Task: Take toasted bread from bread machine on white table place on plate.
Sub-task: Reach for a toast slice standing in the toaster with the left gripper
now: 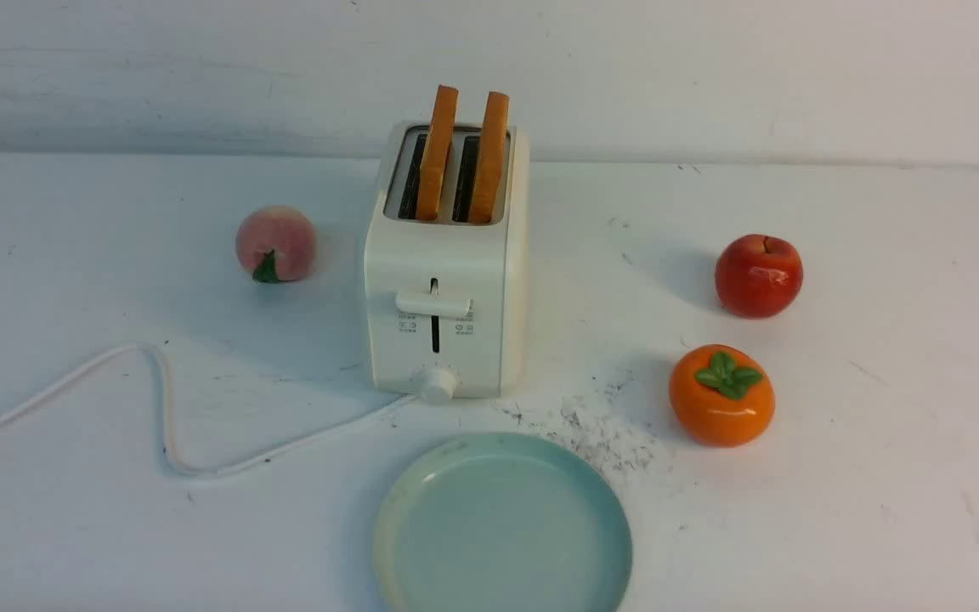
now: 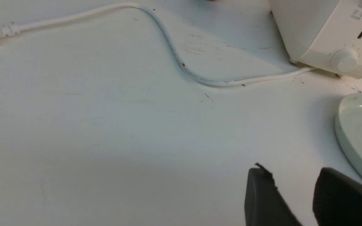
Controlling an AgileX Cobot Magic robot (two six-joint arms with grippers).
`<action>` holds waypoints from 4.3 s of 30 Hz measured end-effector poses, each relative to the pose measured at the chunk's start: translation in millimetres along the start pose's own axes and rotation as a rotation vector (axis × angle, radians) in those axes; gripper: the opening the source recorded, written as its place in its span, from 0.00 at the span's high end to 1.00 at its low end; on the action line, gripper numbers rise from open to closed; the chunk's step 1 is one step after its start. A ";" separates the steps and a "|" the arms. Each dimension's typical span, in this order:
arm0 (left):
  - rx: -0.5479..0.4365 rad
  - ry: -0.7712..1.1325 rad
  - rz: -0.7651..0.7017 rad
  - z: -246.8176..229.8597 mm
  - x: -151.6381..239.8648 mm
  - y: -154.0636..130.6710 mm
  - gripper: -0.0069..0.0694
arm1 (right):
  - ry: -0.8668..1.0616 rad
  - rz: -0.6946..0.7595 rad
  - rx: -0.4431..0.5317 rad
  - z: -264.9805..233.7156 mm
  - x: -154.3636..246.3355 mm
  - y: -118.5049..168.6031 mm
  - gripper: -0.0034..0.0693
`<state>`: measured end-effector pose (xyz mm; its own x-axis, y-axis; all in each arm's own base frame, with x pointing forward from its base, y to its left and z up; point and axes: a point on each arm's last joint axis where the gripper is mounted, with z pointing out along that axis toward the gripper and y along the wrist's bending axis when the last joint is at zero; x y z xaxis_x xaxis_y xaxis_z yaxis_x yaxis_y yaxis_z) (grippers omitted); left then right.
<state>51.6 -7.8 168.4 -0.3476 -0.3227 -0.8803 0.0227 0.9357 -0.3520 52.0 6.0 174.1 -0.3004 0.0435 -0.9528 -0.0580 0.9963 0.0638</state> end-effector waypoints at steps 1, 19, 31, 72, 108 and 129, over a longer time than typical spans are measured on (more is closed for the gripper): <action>0.000 0.000 0.000 0.0 0.0 0.0 0.60 | 0.000 0.000 0.000 0.0 0.0 0.0 0.62; 0.000 0.000 0.000 0.0 0.0 0.0 0.60 | 0.000 0.000 0.000 0.0 0.0 0.0 0.62; 0.020 -0.064 0.016 -0.2 -5.8 -1.8 0.60 | 0.000 0.000 0.000 0.0 0.0 0.0 0.62; 0.122 0.189 -0.132 0.3 -218.2 -105.9 0.93 | -0.041 0.335 -0.370 -30.1 -178.8 41.5 0.98; 0.365 0.387 0.184 337.5 -227.0 -184.3 0.25 | 0.492 0.242 -0.355 50.0 -176.2 41.9 0.92; 0.313 0.369 0.193 360.8 -212.8 -172.8 0.82 | 0.491 0.263 -0.370 49.5 -176.9 43.5 0.89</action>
<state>459.9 -152.2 301.8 -0.6158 -0.0240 -0.7875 0.3786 0.8675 -0.3225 149.8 45.4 330.7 -0.7427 0.1553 -0.6513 -0.2199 0.8622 0.4564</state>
